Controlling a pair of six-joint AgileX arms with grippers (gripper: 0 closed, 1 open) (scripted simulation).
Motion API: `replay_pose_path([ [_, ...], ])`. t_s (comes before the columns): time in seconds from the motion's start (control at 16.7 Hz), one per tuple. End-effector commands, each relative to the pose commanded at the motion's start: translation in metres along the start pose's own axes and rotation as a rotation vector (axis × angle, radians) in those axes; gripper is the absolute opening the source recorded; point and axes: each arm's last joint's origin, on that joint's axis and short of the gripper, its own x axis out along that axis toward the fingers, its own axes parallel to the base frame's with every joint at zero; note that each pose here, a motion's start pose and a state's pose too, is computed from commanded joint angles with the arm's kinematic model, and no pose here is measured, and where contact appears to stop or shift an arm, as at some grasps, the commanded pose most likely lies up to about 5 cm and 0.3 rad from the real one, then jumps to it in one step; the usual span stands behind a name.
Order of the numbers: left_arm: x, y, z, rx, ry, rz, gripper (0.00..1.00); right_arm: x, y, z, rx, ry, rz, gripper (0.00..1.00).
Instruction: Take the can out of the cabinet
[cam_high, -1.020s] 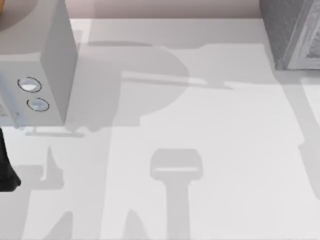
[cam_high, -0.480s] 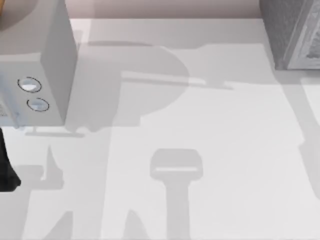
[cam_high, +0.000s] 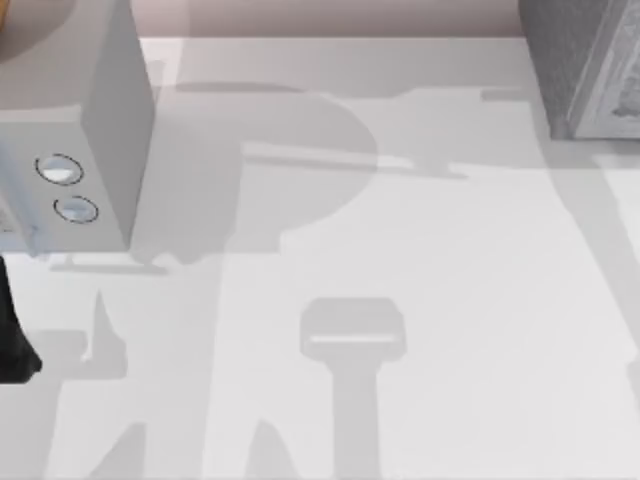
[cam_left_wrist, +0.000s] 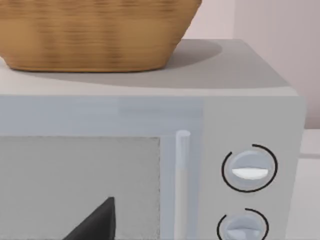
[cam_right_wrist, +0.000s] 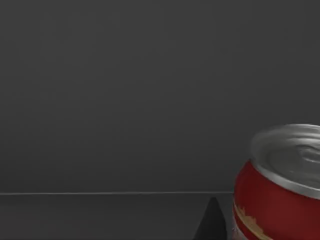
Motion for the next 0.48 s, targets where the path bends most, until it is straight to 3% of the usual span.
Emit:
replay_pose_path([
  [0.3,0.000,0.000,0.000,0.000,0.000,0.000,1.00,-0.070,-0.004,0.016,0.000,0.005,0.002,0.00],
  [0.48,0.000,0.000,0.000,0.000,0.000,0.000,1.00,-0.081,-0.005,0.017,0.000,0.005,0.001,0.00],
])
